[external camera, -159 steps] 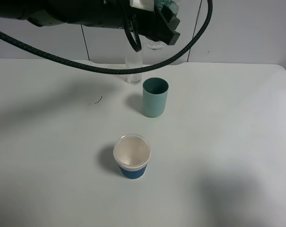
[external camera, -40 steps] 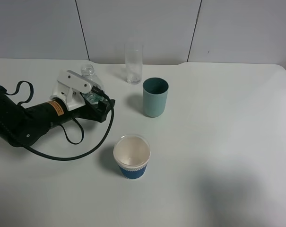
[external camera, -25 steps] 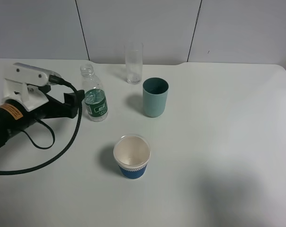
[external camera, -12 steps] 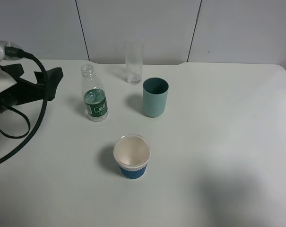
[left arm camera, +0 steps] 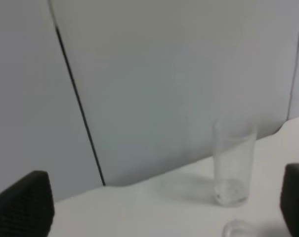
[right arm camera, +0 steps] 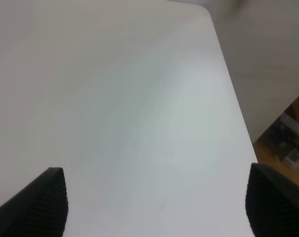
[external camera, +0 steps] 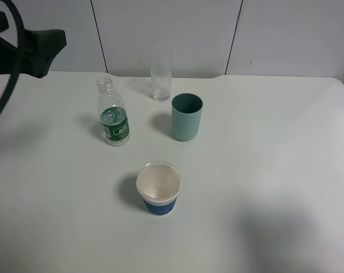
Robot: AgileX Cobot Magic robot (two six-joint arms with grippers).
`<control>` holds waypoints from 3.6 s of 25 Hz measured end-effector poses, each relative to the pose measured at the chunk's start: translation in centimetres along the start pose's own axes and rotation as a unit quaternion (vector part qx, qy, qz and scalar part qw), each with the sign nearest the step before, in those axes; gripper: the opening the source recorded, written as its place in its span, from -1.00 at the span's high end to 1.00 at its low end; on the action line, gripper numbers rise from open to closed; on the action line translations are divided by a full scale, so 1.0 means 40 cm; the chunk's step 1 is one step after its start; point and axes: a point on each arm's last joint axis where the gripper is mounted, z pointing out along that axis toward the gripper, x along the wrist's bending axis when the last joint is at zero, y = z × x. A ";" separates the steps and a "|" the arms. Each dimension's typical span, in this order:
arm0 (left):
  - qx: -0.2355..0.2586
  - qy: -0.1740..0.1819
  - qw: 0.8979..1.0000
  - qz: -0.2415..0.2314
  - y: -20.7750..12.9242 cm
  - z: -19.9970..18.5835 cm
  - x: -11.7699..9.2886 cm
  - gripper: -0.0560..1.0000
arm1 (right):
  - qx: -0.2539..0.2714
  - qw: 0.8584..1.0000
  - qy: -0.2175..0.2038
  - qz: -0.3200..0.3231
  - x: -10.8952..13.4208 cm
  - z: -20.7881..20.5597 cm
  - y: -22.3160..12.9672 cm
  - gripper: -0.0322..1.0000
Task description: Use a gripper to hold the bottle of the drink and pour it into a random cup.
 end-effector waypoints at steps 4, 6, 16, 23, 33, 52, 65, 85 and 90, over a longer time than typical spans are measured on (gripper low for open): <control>0.009 -0.018 1.000 -0.001 0.055 -0.025 0.001 -0.84 | 0.000 1.000 0.000 0.000 0.000 0.000 0.000 -0.50; 0.019 -0.028 0.999 -0.002 0.076 -0.039 0.000 -0.84 | 0.000 1.000 0.000 0.000 0.000 0.000 0.000 -0.50; 0.070 -0.060 0.995 0.040 0.085 -0.113 -0.003 -0.84 | 0.000 1.000 0.000 0.000 0.000 0.000 0.000 -0.50; 0.062 -0.051 0.991 0.109 0.103 -0.191 0.011 -0.84 | 0.000 1.000 0.000 0.000 0.000 0.000 0.000 -0.50; 0.115 -0.005 0.992 0.049 0.084 -0.276 0.039 -0.84 | 0.000 1.000 0.000 0.000 0.000 0.000 0.000 -0.50; 0.142 0.133 0.981 -0.017 0.032 -0.497 0.039 -0.84 | 0.000 1.000 0.000 0.000 0.000 0.000 0.000 -0.50; 0.199 0.143 0.967 -0.068 -0.071 -0.526 0.021 -0.84 | 0.000 1.000 0.000 0.000 0.000 0.000 0.000 -0.50; 0.201 0.145 0.965 -0.085 -0.074 -0.526 0.020 -0.84 | 0.000 1.000 0.000 0.000 0.000 0.000 0.000 -0.50; 0.201 0.145 0.965 -0.086 -0.074 -0.526 0.020 -0.84 | 0.000 1.000 0.000 0.000 0.000 0.000 0.000 -0.50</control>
